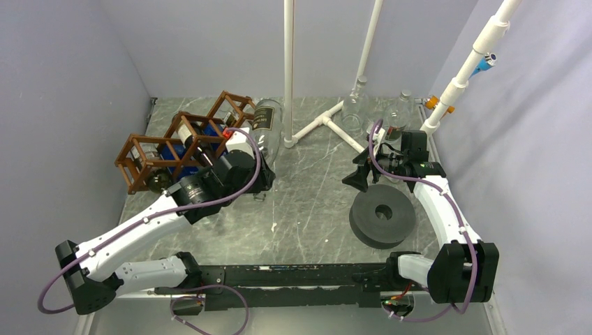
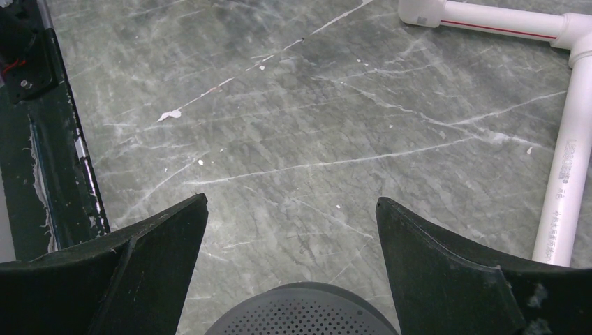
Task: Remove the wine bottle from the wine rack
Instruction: Place the wine bottle at the center of the board.
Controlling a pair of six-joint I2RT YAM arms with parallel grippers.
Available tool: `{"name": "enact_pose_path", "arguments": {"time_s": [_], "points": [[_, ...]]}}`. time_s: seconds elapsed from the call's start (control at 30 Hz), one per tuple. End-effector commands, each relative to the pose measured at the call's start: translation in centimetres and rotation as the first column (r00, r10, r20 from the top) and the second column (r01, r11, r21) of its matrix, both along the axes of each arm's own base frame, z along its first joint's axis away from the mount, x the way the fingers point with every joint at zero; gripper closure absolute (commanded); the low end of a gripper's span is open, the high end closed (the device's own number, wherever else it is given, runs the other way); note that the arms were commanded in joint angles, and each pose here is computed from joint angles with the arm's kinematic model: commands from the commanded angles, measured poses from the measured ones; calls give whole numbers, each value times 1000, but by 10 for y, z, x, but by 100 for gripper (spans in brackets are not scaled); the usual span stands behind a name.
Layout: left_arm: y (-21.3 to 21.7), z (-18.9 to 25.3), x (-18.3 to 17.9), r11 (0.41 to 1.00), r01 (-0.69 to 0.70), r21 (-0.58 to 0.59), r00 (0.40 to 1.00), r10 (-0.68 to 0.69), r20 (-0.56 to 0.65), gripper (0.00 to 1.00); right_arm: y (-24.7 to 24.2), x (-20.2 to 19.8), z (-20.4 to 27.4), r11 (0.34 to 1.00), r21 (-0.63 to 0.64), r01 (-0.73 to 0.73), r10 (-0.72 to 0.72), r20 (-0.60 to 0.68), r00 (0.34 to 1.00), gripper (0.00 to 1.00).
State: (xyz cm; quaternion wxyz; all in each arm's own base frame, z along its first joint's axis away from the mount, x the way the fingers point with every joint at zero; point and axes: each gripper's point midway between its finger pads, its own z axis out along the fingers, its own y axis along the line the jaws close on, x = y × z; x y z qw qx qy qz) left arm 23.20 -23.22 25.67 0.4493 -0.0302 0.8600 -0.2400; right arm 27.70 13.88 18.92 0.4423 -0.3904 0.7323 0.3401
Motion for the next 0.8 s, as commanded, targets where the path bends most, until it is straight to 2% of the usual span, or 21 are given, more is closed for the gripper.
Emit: {"name": "enact_pose_path", "arguments": {"time_s": [0.0, 0.77], "points": [[-25, 108, 15, 961, 38, -276, 973, 28, 230, 100, 2, 1, 12, 999, 13, -31, 30, 76, 997, 7], [-78, 81, -3, 931, 190, -312, 978, -149, 149, 100, -5, -2, 16, 999, 9, -47, 46, 106, 993, 6]]}}
